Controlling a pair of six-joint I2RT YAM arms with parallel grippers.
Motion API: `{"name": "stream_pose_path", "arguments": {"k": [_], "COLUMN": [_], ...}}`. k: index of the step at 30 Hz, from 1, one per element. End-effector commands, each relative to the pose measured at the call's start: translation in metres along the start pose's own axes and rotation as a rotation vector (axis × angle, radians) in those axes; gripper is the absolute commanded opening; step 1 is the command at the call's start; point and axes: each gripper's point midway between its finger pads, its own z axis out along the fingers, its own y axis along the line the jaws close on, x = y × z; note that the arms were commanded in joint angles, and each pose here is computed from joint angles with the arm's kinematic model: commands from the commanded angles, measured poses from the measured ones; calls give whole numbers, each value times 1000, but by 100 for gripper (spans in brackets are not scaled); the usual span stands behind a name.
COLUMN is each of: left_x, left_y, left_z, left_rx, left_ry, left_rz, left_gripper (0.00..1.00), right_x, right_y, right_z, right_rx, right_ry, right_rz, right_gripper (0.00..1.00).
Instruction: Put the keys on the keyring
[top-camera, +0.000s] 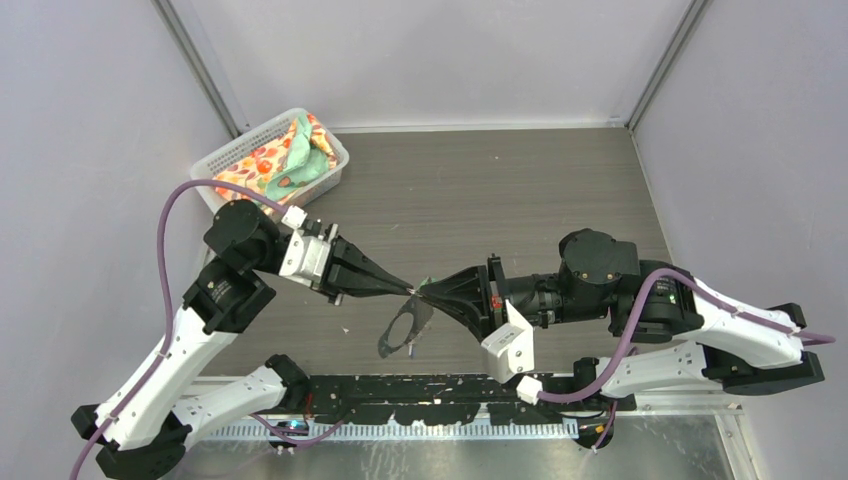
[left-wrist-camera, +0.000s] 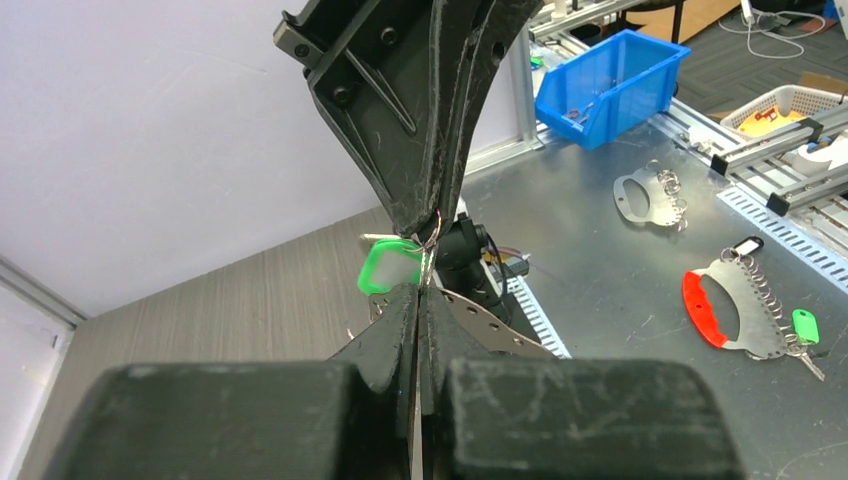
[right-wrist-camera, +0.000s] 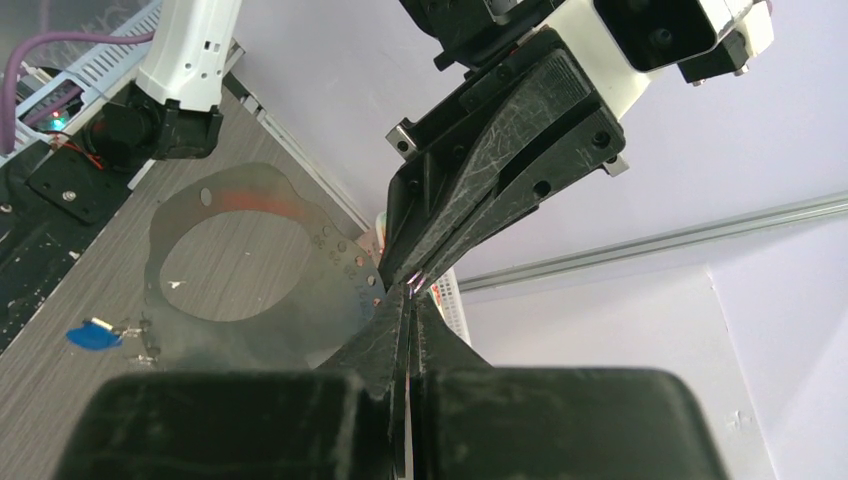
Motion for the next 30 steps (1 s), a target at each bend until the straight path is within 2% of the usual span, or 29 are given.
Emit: {"name": "stream_pose_path", "arguments": {"k": [1,17,30], "left_x": [-3,-1,0], "left_y": [-3,-11,-18], "left_z": [-1,-1,-3], "left_rx": [15,78,103], "left_ry": [12,15,11], "left_rz": [50,91,130], "left_gripper": [0,0,0], "right_x": [-15,-7,11], "right_y": [-18,-14,-13], "right_z": [-1,10,23], "right_rx": [37,-13,-21], "right_ry": [-42,9,71], "right_rz": [-13,32,141], "right_gripper": [1,1,1]}}
